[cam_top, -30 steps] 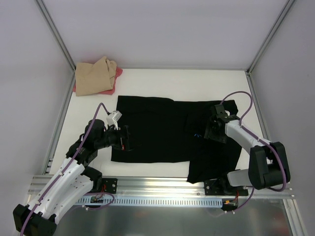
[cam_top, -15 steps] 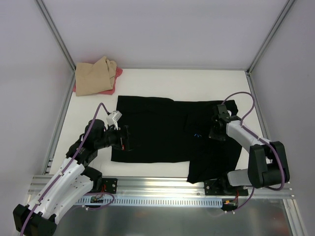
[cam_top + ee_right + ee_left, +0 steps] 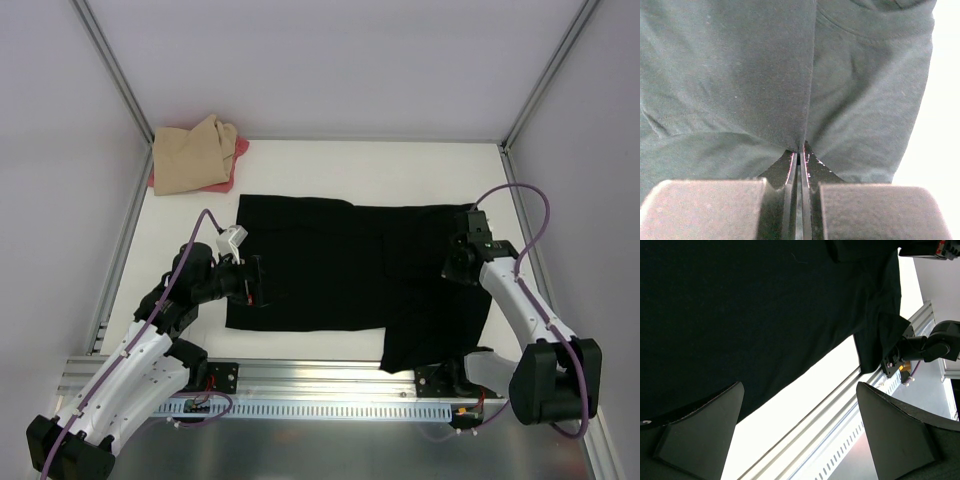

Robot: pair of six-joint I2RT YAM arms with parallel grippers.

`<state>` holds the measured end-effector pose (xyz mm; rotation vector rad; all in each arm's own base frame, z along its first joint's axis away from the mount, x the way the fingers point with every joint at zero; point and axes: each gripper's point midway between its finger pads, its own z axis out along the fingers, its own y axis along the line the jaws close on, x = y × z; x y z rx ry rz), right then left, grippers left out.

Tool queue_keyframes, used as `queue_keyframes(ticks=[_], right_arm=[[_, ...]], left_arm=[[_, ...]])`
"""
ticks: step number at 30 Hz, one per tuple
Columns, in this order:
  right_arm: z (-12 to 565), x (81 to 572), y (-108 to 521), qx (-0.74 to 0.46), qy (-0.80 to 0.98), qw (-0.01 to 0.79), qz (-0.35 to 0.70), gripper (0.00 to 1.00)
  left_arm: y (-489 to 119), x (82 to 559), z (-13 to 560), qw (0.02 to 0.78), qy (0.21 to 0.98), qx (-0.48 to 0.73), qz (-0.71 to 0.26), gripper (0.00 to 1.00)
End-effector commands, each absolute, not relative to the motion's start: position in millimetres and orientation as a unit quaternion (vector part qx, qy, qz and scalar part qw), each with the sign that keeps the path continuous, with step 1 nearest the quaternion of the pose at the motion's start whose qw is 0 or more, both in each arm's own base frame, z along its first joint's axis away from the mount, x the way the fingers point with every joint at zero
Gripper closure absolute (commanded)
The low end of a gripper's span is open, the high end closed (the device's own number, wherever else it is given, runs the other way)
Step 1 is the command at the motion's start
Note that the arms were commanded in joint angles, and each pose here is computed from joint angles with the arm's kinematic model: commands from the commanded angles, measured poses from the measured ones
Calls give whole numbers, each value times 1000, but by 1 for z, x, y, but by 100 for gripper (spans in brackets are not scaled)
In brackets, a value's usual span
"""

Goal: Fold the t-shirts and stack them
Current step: Fold the flattened tshirt in 1/3 of the way

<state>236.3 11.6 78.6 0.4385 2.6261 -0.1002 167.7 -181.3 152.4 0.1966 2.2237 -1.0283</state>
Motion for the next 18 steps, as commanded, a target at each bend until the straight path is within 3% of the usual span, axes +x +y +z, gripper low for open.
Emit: queue_keyframes(ticks=[1,3,4,5,6,18], right_arm=[[97,228,0,162,956,239,-58,100],[100,224,-4,165,956,235,-66,100],[100,222,-6,171,954,233,-73,75],[103,221,-7,174,954,232,-76,7],[104,216,-8,175,956,223,-80,1],[153,229,-15,172,941,281,-82,1]], left_arm=[[-186,167,155,339,845,88,-404,1],[-185,167,156,340,844,87,-404,1],[-185,167,155,338,845,87,-404,1],[-186,167,155,340,844,89,-405,1],[-186,167,156,340,844,88,-406,1],[-186,168,155,337,847,87,-402,1]])
